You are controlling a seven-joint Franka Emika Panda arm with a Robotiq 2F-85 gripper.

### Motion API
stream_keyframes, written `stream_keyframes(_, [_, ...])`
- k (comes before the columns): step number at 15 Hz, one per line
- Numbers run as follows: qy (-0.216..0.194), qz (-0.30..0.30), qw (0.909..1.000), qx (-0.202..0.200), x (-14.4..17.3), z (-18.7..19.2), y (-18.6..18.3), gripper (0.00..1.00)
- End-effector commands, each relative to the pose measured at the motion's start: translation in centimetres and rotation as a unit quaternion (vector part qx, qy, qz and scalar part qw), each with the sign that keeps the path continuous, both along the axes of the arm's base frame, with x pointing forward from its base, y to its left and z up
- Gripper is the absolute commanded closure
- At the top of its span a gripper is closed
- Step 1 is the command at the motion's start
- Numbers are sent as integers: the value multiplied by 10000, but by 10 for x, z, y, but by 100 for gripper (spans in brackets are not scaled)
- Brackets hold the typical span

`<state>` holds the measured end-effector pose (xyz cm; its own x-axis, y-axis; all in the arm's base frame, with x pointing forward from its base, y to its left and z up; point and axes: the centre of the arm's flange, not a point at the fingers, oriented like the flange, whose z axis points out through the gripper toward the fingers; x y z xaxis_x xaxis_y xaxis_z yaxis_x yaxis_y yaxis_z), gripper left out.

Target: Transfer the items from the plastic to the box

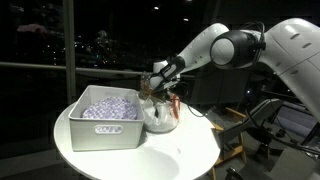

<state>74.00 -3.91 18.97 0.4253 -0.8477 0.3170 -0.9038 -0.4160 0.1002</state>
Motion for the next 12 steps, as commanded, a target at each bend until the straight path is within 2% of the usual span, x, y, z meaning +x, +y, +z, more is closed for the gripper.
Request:
stream_keyframes(1, [118,-154,9998,1,2,8,-2,86])
stream_keyframes(3, [161,-206,9996,87,-4,19,-1,99])
stream_keyframes(4, [144,-192,9996,117,-7,27,-1,100])
stream_keyframes(6, [94,-252,9995,174,-13,51,-1,97])
stream_keyframes(12, [178,-288,9981,522,-33,121,3,98])
